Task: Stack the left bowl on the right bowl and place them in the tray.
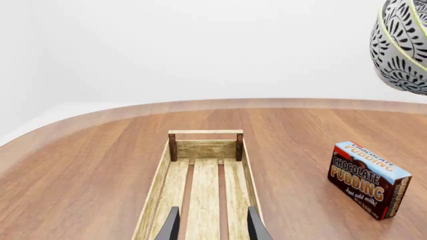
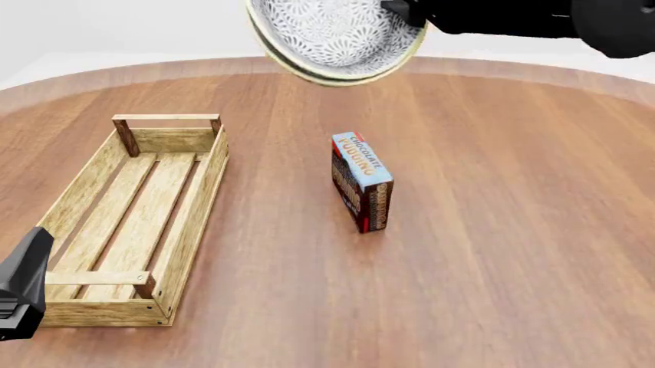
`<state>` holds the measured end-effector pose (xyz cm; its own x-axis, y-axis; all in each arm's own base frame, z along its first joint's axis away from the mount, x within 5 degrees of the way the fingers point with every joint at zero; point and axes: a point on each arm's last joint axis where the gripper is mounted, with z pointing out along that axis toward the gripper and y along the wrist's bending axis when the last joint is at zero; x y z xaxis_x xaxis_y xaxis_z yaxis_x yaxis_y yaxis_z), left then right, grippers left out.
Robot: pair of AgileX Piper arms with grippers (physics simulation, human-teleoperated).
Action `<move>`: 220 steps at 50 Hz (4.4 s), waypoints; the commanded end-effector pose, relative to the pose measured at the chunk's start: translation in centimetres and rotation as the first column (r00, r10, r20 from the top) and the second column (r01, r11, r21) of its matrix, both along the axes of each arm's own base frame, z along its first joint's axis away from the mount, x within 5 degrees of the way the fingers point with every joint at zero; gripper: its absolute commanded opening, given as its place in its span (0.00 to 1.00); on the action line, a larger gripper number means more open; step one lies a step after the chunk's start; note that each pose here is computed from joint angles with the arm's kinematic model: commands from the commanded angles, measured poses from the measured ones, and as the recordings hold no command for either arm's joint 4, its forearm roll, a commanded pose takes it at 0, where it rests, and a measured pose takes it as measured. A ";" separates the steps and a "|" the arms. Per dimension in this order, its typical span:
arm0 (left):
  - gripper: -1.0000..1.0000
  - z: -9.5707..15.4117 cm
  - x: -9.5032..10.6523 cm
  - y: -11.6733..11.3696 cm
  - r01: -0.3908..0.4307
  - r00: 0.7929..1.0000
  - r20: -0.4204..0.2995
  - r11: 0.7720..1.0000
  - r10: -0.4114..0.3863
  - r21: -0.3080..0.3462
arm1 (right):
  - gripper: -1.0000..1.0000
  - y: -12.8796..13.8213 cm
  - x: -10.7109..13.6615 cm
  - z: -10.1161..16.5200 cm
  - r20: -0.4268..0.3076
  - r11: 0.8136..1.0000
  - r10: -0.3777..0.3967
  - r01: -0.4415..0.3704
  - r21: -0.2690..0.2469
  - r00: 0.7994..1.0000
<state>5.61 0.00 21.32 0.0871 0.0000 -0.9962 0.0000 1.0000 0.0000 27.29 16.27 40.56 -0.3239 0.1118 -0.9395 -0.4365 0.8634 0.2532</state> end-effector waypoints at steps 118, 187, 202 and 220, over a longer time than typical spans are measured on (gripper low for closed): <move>1.00 0.0 0.0 0.0 0.000 1.000 0.000 1.000 0.000 0.000 | 0.00 30.1 9.5 -18.8 -0.266 0.950 0.301 -0.311 0.004 0.916; 1.00 0.0 0.0 0.0 0.000 1.000 0.000 1.000 0.000 0.000 | 0.00 31.7 8.4 -24.6 -0.337 0.937 0.309 -0.345 -0.053 0.890; 1.00 0.0 0.0 0.0 0.000 1.000 0.000 1.000 0.000 0.000 | 1.00 32.1 8.1 -25.3 -0.344 0.930 0.316 -0.361 -0.074 0.884; 1.00 0.0 0.0 0.0 0.000 1.000 0.000 1.000 0.000 0.000 | 1.00 31.7 8.4 -24.7 -0.337 0.934 0.310 -0.351 -0.067 0.889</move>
